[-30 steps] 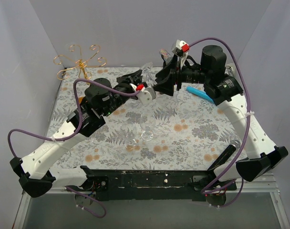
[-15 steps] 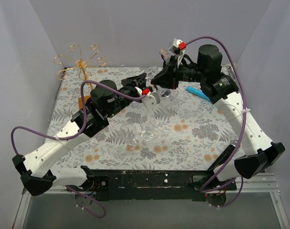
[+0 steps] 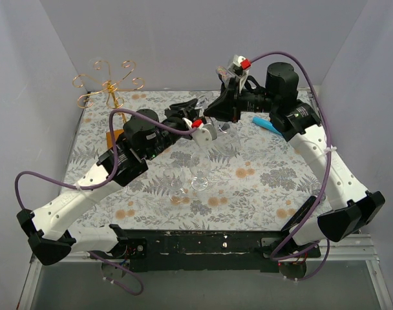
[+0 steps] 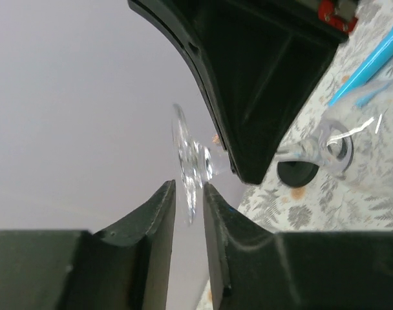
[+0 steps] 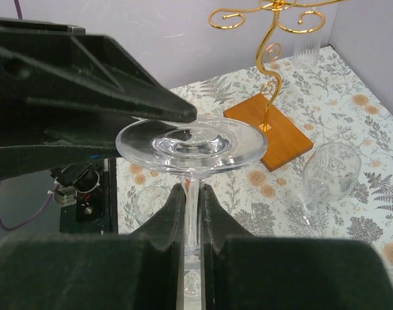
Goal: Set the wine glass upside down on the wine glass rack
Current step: Turn the wine glass upside down at the wine rack.
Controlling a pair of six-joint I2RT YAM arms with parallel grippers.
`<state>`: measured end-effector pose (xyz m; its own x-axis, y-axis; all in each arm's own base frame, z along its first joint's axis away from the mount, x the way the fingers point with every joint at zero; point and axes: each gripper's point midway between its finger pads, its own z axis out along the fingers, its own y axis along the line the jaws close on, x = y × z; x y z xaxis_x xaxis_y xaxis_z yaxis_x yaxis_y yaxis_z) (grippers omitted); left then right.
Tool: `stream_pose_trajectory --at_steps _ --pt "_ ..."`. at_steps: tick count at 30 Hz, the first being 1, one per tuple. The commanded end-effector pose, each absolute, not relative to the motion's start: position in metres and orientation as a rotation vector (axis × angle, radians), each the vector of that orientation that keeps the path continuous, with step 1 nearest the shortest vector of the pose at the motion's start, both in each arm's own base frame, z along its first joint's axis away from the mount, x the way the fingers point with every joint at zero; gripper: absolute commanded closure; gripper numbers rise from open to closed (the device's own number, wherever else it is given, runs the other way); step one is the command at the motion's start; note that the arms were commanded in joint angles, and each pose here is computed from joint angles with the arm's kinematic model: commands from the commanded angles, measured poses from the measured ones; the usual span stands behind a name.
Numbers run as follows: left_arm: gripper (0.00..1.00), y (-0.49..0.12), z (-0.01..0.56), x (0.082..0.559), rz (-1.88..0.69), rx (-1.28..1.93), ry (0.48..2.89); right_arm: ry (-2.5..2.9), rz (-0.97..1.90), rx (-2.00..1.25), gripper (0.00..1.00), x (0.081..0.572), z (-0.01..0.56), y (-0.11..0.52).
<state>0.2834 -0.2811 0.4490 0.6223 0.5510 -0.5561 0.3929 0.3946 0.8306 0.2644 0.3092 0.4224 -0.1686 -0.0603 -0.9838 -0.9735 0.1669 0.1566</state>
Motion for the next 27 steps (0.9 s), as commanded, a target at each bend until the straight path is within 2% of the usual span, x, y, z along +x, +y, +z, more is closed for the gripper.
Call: stream_pose_trajectory --at_steps 1,7,14,21,27 --pt "0.65 -0.276 0.483 0.265 0.033 1.097 0.892 1.354 1.192 -1.102 0.99 0.250 0.438 0.311" --pt "0.34 -0.270 0.473 0.250 -0.143 1.015 0.980 1.336 1.179 -1.099 0.99 0.248 0.439 0.303" --pt "0.02 -0.257 0.493 0.221 -0.571 0.678 1.165 1.295 1.122 -1.090 0.99 0.258 0.442 0.275" --pt "0.02 -0.293 0.504 0.206 -1.090 0.495 1.419 1.225 1.053 -1.119 0.99 0.256 0.448 0.248" --pt "0.02 -0.280 0.504 0.219 -1.558 0.291 1.515 1.197 1.027 -1.117 0.99 0.248 0.452 0.234"
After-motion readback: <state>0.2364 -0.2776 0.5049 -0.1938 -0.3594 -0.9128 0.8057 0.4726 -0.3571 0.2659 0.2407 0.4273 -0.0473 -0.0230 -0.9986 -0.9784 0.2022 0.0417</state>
